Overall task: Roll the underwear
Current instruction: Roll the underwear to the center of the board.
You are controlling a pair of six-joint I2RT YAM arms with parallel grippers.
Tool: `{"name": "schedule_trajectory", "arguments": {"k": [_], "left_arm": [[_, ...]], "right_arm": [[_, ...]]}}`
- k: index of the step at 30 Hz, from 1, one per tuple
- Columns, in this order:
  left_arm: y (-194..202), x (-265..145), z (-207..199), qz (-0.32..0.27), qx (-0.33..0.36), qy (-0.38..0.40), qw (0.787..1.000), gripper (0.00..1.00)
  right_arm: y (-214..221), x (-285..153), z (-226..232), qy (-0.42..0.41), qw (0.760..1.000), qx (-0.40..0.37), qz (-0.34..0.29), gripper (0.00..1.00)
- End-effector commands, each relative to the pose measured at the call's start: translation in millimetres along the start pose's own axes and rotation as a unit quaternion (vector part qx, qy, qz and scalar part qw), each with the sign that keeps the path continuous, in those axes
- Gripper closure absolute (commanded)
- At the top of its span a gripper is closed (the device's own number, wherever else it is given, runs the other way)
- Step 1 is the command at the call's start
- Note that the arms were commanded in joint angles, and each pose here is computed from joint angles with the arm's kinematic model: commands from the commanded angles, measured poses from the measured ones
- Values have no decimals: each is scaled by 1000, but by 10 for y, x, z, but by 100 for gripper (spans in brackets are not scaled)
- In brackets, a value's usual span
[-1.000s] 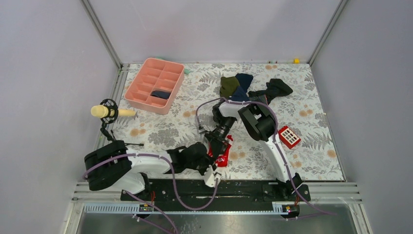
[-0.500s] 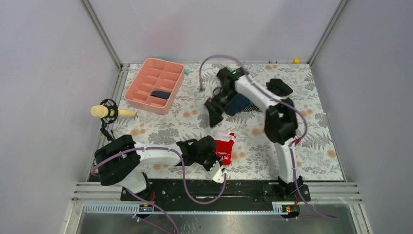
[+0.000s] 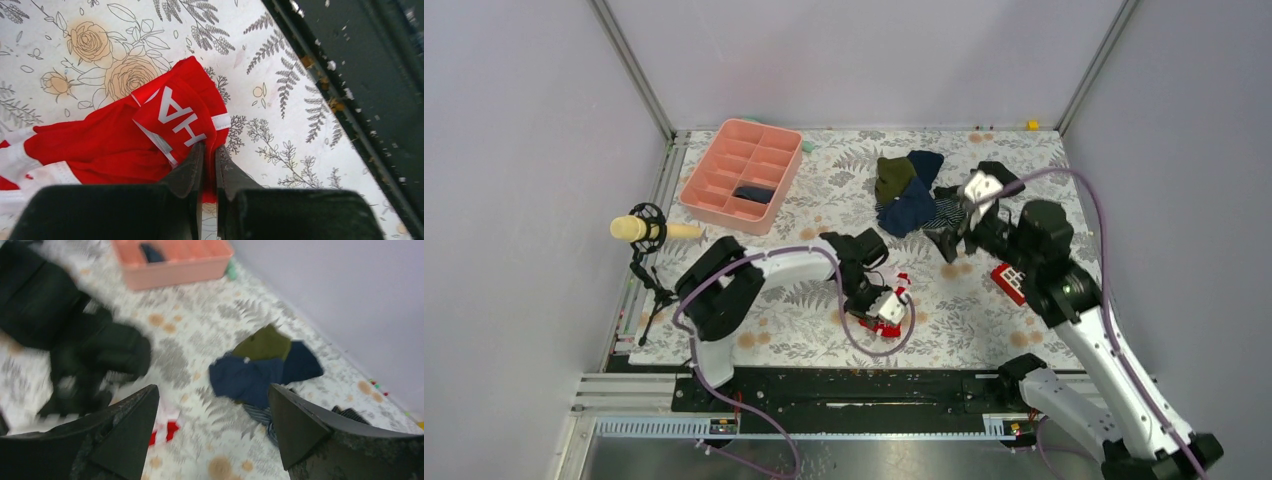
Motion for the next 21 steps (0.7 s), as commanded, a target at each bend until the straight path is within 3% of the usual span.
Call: {"name": "schedule_trajectory", "arguments": {"k": [1, 5, 8, 16, 21], "left_arm": [[36, 192, -563, -90, -215, 187, 954, 100], [74, 202, -451, -144, -295, 209, 921, 100], [110, 209, -398, -173, -343, 215, 898, 100], [288, 177, -223, -234, -463, 179, 836, 100], [355, 212, -135, -204, -517, 134, 820, 100]], "right_arm": [[805, -219, 274, -120, 989, -52, 73, 15], [1375, -358, 510, -196, 954, -199, 112, 25], [1629, -351, 627, -249, 924, -260, 131, 32], [1989, -119, 865, -365, 865, -308, 154, 36], [2098, 37, 1048, -398, 862, -258, 176, 34]]}}
Point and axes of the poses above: each gripper's point midway between its finger pads, its own x axis out along the fingers, its own z axis along the line the jaws close on, y = z × x, the point moved 9 cm from there along -x, back along the fingers, and after that the axes turned 14 degrees about x, right-handed, at the moved point
